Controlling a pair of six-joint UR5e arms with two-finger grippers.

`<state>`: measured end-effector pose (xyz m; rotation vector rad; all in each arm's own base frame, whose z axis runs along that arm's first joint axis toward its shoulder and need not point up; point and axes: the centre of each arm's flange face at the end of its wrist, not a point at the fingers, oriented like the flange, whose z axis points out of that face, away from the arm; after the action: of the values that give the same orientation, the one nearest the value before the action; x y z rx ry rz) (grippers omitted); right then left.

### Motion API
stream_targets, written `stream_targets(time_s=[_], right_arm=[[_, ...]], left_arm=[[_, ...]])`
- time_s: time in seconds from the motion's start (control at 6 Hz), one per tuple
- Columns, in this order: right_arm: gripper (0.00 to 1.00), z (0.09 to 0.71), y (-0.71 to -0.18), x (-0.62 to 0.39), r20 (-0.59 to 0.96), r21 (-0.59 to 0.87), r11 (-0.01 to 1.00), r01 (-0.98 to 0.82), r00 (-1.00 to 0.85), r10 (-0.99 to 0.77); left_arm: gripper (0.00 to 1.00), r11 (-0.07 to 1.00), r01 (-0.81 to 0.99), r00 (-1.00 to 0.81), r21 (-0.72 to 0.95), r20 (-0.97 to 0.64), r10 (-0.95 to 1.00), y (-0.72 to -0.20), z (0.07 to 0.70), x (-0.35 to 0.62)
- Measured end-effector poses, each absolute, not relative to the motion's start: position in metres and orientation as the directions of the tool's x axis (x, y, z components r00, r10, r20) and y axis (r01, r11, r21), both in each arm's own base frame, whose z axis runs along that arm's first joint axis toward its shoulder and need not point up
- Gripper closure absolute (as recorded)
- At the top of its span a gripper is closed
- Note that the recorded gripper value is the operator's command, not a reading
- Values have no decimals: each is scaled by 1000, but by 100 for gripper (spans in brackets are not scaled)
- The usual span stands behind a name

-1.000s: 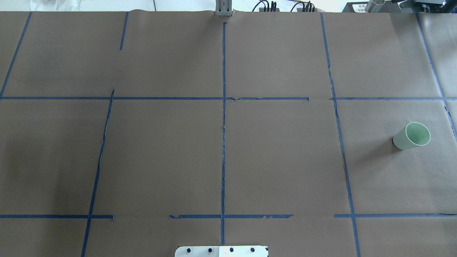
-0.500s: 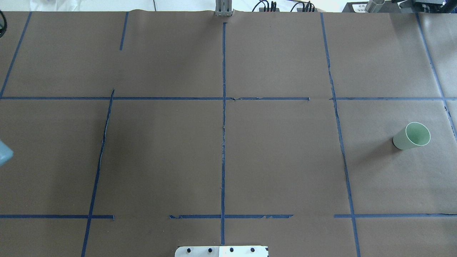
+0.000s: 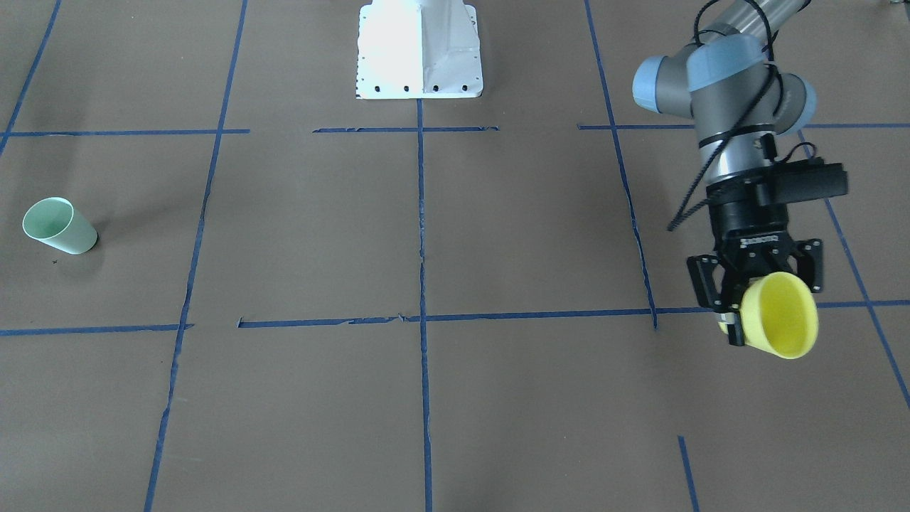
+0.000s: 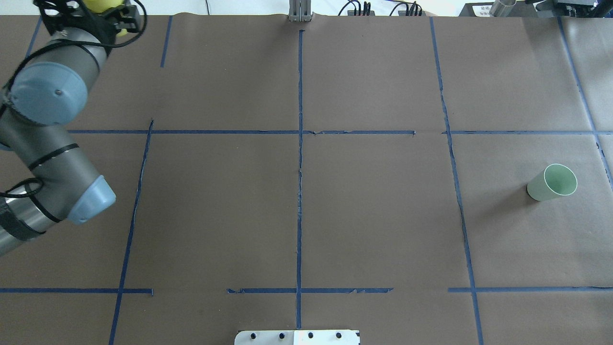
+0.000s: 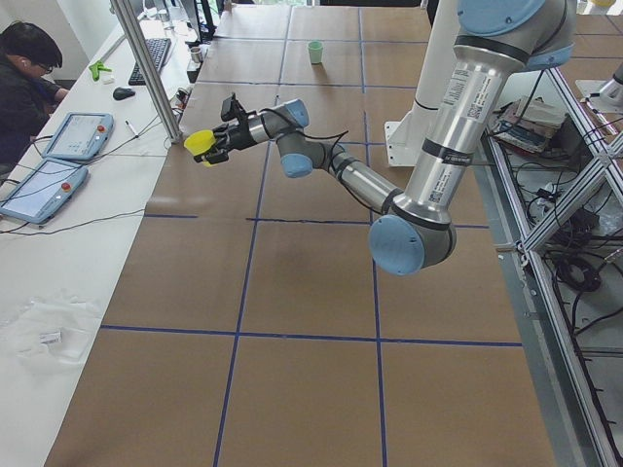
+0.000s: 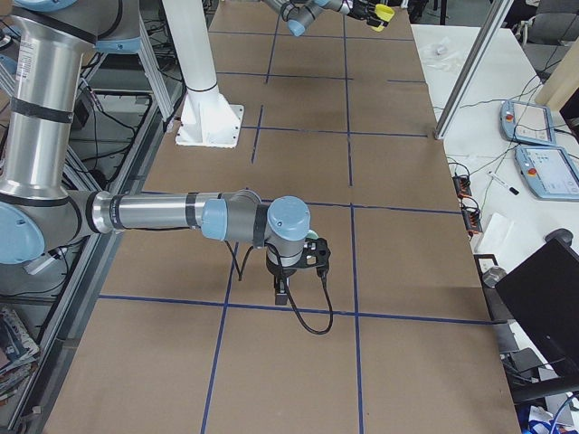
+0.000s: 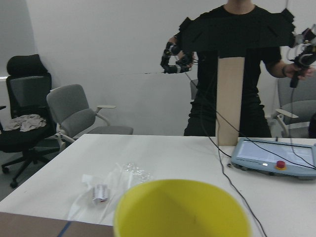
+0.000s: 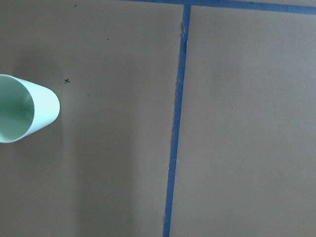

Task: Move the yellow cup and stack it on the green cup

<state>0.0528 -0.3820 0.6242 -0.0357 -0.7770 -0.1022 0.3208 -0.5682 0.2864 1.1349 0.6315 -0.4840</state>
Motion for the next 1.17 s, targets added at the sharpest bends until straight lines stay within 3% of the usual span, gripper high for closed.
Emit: stream_targets(time_s=[0.67,1.17], right_arm=[[0,568,-434,29,751,100,989,109,644,-147],[0,443,-520,-69,784,74,996,52,614,-90]], left_arm=[[58,202,695,708,690,-705,-28,-514,184,501],[58,87,706,708,703,-702,-80,-483,126,592]])
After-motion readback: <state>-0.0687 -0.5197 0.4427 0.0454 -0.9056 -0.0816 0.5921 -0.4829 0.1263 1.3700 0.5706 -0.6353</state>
